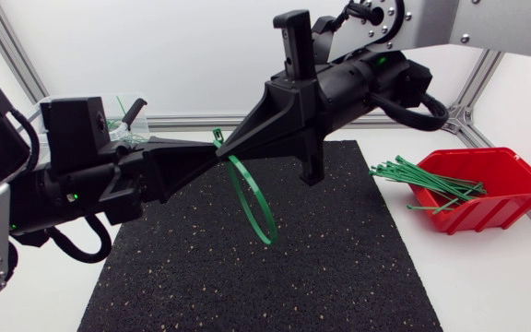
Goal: Take a green cable tie from the red box, thread the tail through the head to close it, then place it in the transparent bin on the left.
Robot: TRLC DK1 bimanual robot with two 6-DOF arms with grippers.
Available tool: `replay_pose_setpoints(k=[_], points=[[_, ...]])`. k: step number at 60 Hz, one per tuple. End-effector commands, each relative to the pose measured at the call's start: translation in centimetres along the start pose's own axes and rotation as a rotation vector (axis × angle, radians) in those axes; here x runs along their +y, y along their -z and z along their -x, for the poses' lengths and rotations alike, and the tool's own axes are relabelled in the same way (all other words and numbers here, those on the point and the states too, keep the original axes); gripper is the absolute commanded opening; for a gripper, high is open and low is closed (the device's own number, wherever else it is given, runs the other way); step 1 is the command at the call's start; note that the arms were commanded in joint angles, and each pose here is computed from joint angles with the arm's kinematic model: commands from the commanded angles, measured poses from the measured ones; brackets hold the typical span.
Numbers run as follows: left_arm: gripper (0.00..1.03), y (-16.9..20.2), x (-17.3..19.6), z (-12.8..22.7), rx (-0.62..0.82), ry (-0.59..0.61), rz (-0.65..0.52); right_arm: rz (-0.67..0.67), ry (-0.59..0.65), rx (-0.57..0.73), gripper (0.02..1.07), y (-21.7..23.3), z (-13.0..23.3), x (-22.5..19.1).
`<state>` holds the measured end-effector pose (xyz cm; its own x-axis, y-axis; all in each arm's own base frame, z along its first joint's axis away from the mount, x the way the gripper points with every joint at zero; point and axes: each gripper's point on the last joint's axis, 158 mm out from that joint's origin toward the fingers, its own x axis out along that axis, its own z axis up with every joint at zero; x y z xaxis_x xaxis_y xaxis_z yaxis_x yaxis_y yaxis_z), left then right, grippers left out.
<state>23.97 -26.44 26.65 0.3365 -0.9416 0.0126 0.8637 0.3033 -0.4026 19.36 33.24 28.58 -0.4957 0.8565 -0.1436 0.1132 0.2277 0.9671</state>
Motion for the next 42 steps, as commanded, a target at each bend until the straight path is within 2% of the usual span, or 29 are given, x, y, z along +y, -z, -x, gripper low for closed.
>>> replay_pose_setpoints(k=[1,42], points=[[0.04,0.16,-0.13,0.25,-0.004,0.003,0.017,-0.066,-0.008,-0.004,0.08,-0.59,0.21,-0.94],[0.04,0.86,-0.41,0.06,0.010,0.015,0.017,-0.039,-0.013,-0.026,0.08,-1.41,0.93,-0.24]])
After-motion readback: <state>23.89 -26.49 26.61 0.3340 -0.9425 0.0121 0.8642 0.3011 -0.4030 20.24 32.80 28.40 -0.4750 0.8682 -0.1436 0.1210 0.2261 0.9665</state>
